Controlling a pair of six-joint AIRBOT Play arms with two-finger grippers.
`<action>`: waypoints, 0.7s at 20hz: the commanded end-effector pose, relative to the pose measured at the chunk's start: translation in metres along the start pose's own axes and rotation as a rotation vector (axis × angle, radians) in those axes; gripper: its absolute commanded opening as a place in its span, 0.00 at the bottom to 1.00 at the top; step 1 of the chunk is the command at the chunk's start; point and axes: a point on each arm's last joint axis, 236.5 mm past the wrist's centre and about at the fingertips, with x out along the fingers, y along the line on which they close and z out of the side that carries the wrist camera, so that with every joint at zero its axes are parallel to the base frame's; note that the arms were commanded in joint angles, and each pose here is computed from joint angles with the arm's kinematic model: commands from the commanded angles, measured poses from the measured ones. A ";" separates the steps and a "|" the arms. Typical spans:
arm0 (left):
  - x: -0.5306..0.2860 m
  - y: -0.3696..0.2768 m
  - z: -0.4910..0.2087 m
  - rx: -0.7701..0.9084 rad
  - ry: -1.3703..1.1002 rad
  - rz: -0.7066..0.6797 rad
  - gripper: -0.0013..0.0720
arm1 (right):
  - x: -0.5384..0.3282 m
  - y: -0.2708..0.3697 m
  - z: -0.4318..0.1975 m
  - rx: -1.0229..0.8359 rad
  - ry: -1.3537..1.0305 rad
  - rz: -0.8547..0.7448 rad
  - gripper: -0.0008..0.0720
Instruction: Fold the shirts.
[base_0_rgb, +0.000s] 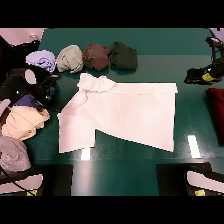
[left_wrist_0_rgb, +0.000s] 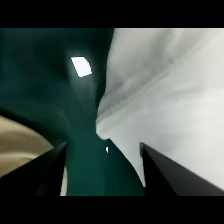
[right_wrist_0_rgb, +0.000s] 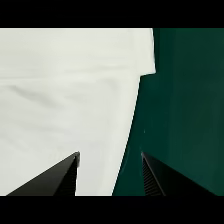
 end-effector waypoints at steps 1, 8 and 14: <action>0.023 0.000 0.000 -0.003 -0.040 0.005 0.75 | 0.001 0.000 -0.010 0.001 0.028 0.000 0.63; 0.045 -0.014 0.007 -0.044 -0.039 -0.073 0.75 | -0.001 0.000 -0.034 -0.001 0.129 0.001 0.63; 0.040 -0.024 -0.004 -0.049 0.011 -0.111 0.05 | 0.002 -0.001 -0.082 0.003 0.278 0.002 0.63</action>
